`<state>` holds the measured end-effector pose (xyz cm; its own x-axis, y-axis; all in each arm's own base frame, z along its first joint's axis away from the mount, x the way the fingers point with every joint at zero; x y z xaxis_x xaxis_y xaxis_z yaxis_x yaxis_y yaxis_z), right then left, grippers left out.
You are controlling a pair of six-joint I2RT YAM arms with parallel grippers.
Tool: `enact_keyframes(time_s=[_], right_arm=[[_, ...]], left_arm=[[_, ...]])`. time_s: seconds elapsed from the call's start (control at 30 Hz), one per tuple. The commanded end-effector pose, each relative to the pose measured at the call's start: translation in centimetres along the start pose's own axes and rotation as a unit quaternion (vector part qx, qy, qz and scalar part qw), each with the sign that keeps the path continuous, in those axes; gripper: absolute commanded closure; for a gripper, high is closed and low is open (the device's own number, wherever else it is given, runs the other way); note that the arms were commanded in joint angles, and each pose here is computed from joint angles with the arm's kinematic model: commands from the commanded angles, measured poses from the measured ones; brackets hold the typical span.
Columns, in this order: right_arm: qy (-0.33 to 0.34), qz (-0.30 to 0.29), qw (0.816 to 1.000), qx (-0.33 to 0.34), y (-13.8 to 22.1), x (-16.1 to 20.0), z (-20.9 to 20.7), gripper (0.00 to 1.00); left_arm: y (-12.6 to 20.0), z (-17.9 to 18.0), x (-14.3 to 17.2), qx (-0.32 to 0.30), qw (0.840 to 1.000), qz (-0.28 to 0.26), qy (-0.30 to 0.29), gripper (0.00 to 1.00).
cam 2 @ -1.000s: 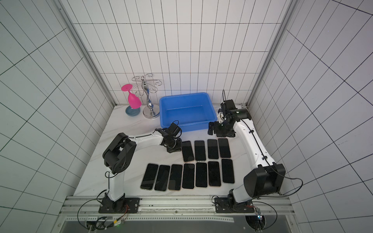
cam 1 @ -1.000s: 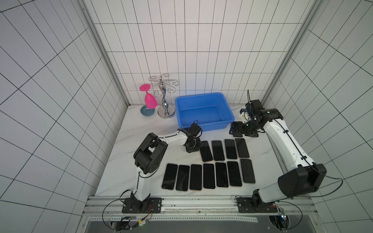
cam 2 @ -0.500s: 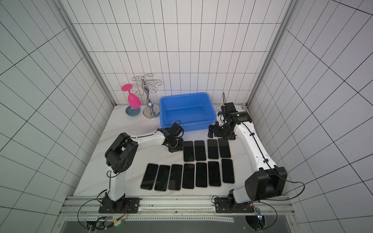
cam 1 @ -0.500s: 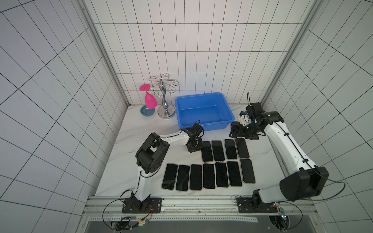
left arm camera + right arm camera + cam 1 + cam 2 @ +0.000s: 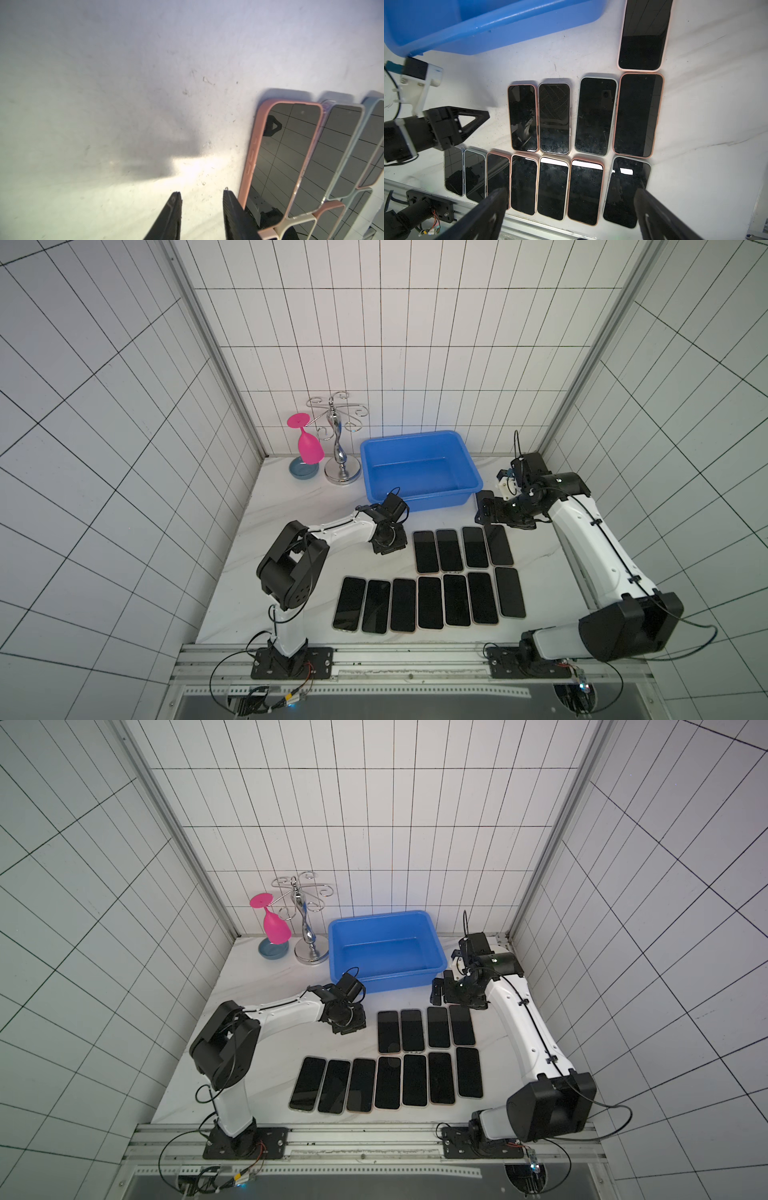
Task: Take the phone out of the storage box
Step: Adjust the phone at the center of the board, then reset both arms
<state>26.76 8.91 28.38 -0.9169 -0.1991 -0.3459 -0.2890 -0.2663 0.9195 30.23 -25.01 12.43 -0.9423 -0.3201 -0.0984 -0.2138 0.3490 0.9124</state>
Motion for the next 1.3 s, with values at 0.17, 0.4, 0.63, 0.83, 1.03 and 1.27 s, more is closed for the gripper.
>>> enact_keyframes(time_s=[0.17,0.4,0.63,0.83,1.03,1.27], right_arm=[[-0.033,-0.081,0.992,0.086,2.2,0.4,-4.6,0.01],[-0.062,-0.291,0.931,0.213,2.8,2.6,-8.2,0.01],[-0.1,-0.387,0.867,0.296,-5.4,5.7,-12.1,0.01],[-0.075,-0.411,0.874,0.25,-8.8,4.4,-12.1,0.01],[-0.033,-0.409,0.871,0.271,-11.4,2.2,-13.1,0.01],[-0.046,-0.401,0.875,0.266,-14.1,1.6,-15.2,0.01]], left_arm=[[9.1,-0.6,1.2,0.066,0.995,-0.032,-0.064,0.61],[22.6,6.9,-0.2,0.063,0.922,-0.377,-0.053,0.05],[23.8,18.4,-3.4,-0.023,0.812,-0.579,0.067,0.02],[19.1,23.5,-5.6,-0.077,0.781,-0.616,0.066,0.02],[13.6,24.7,-9.7,-0.128,0.799,-0.584,0.061,0.01],[9.9,22.5,-12.0,-0.126,0.798,-0.588,-0.044,0.04]])
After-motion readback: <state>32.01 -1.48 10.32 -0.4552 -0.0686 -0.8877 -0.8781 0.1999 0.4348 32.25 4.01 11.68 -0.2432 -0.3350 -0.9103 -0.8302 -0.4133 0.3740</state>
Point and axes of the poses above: each gripper's point midway between its finger pads, its own y axis back along the fingers, its own z axis along the line the jaws close on, x = y × z, the point moved 7 cm from there along y, back along the fingers, and after that the axes turned 7 degrees about y, right-handed, at the moved point
